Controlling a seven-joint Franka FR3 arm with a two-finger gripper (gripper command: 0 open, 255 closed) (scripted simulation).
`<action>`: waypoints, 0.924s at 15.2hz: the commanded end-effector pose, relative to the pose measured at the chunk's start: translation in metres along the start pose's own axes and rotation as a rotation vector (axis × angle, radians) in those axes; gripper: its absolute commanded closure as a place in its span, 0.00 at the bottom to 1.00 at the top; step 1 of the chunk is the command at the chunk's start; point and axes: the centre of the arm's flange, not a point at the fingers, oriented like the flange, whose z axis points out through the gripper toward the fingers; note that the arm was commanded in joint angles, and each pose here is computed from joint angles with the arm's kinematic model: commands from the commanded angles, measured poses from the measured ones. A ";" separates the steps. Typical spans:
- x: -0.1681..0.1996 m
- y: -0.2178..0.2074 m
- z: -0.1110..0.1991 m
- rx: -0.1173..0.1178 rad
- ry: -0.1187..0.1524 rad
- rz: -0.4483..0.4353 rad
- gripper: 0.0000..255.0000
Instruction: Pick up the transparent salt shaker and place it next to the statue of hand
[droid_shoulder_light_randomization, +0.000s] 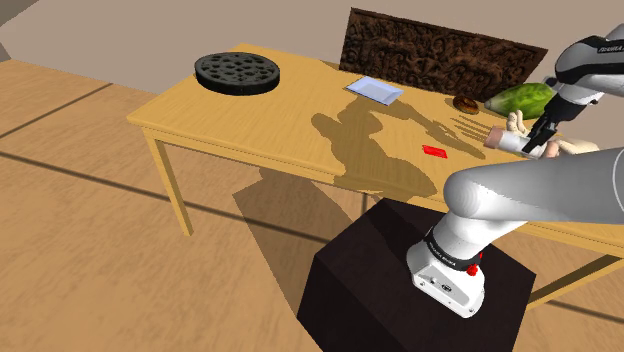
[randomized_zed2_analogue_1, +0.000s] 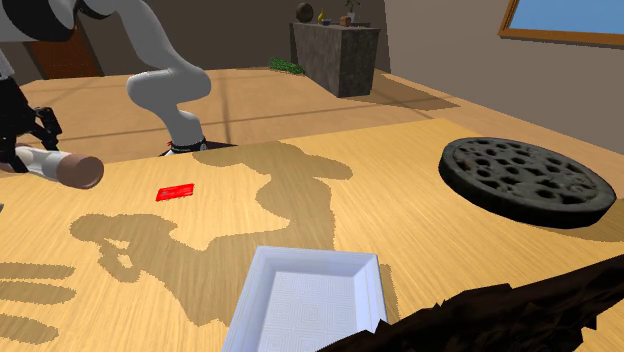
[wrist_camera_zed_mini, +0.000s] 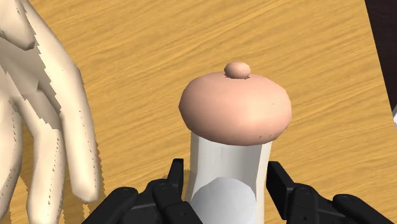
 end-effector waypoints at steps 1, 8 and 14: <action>0.000 0.001 -0.011 0.000 0.000 0.000 1.00; 0.000 0.002 -0.048 0.000 0.000 0.000 1.00; 0.001 0.003 -0.079 0.000 0.000 0.000 1.00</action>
